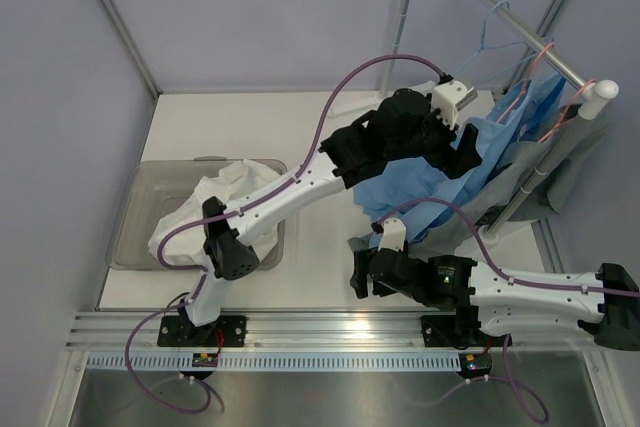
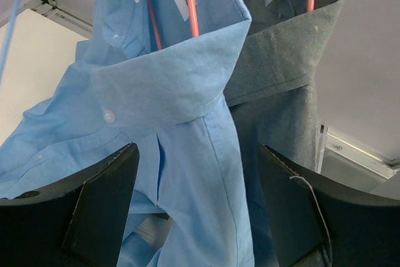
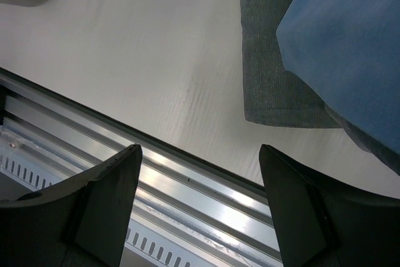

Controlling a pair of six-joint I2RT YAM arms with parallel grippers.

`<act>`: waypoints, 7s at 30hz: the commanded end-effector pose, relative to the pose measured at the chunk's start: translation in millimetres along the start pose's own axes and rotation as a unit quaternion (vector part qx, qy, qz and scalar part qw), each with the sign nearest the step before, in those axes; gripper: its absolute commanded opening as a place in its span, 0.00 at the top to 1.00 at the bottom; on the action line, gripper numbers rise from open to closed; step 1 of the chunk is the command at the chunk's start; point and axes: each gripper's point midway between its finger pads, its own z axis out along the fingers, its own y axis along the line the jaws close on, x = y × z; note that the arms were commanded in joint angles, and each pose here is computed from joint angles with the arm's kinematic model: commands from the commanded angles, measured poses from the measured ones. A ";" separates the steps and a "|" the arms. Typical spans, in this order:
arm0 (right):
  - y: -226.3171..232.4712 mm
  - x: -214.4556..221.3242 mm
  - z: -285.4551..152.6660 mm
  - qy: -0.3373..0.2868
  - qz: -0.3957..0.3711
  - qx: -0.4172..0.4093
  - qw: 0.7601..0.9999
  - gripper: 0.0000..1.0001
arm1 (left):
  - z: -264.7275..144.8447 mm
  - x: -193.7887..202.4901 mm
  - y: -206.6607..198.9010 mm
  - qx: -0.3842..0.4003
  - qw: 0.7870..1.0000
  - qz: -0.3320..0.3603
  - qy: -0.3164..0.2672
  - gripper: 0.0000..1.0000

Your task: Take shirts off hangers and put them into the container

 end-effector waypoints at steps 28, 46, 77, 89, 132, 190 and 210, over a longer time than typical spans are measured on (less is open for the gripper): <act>1.9 -20.2 -10.5 -0.046 0.014 0.003 0.999 0.21 | -68.1 -96.8 -42.5 -0.007 0.982 0.074 -0.172 1.00; 37.0 -74.1 -97.2 -0.081 -0.045 -0.073 0.993 0.07 | -195.5 12.5 28.5 -0.219 0.972 0.040 0.071 1.00; 148.1 -337.9 -203.0 -0.324 -0.233 -0.048 0.916 0.34 | -344.0 67.1 4.1 -0.173 0.982 -0.051 0.063 1.00; 162.2 -334.8 -186.3 -0.313 -0.250 -0.064 0.914 0.34 | -327.4 69.7 -8.7 -0.132 0.987 -0.057 0.066 1.00; -18.2 -391.8 -281.8 -0.428 -0.030 0.279 0.859 1.00 | -362.0 116.4 7.0 -0.152 0.982 -0.115 0.008 1.00; -26.4 -359.0 -295.8 -0.398 -0.017 0.025 0.917 1.00 | -300.8 11.2 -13.1 -0.153 0.987 0.051 -0.021 0.33; -59.0 -352.5 -329.6 -0.443 0.077 0.099 0.888 1.00 | -398.3 46.3 68.6 -0.381 0.914 -0.082 -0.109 1.00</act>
